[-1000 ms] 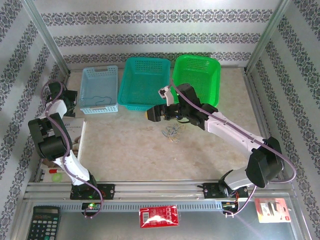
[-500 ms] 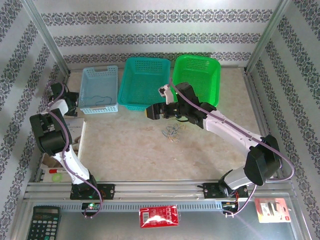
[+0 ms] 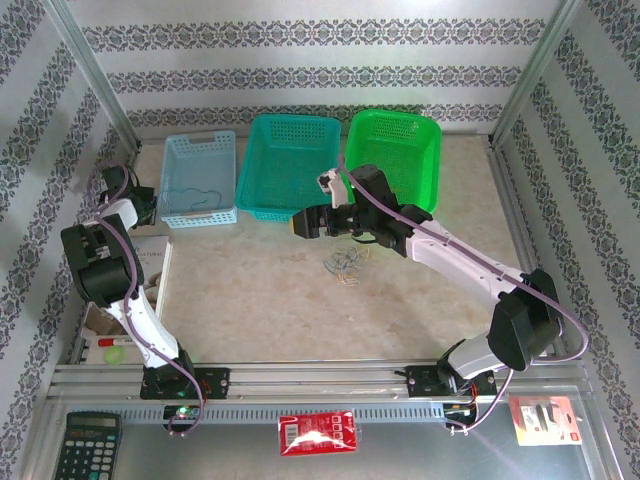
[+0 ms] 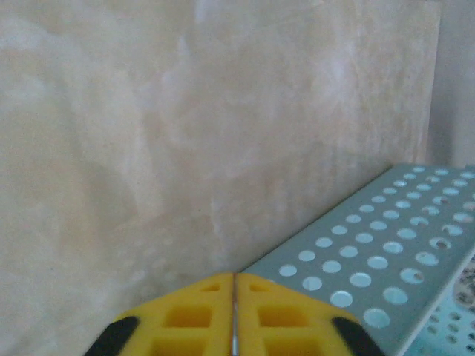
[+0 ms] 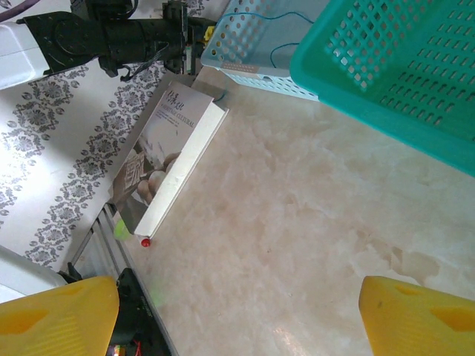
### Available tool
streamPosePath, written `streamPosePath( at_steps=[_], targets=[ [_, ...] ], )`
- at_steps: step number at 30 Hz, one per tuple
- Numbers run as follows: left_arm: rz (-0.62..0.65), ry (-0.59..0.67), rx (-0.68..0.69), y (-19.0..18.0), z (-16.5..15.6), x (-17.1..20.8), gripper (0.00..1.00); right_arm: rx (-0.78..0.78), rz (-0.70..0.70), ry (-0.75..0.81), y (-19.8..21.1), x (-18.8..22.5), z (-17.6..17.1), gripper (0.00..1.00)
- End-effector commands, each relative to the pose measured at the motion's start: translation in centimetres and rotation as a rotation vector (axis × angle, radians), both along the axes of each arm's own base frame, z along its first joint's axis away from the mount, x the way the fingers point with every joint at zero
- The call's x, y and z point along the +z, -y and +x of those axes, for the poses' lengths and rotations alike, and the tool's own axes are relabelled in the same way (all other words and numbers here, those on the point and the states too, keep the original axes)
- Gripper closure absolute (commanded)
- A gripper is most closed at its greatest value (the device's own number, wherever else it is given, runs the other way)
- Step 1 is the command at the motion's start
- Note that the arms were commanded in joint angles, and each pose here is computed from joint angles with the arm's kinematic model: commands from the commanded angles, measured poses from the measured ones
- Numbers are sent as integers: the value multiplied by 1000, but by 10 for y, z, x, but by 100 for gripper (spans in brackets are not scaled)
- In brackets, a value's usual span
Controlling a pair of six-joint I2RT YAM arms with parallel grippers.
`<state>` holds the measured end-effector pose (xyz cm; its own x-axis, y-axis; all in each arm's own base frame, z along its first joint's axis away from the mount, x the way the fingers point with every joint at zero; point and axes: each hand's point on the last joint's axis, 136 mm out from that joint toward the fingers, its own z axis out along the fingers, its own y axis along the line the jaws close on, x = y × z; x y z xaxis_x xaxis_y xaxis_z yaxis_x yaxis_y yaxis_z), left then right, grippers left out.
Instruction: Untangle the cables
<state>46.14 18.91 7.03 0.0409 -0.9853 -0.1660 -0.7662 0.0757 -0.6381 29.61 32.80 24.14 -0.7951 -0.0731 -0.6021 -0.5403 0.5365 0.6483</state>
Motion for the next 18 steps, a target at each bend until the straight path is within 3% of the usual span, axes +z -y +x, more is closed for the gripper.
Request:
streamPosePath(
  at_steps=[1,8,13,16,18],
  targets=[
    [82,77,2,-15,9,41,100,-18,13,17,0,12,2,16],
    [196,137,-72,-18,17,89,100,-22,14,19,2,14,1,16],
    [196,151,-89,-11,11,97,99,-23,16,22,2,16,0,16],
    [158,134,-78,-5,1,86,62,-24,16,26,2,17,0,16],
    [128,114,-73,0,-7,76,47,-24,17,28,2,18,0,16]
  ],
)
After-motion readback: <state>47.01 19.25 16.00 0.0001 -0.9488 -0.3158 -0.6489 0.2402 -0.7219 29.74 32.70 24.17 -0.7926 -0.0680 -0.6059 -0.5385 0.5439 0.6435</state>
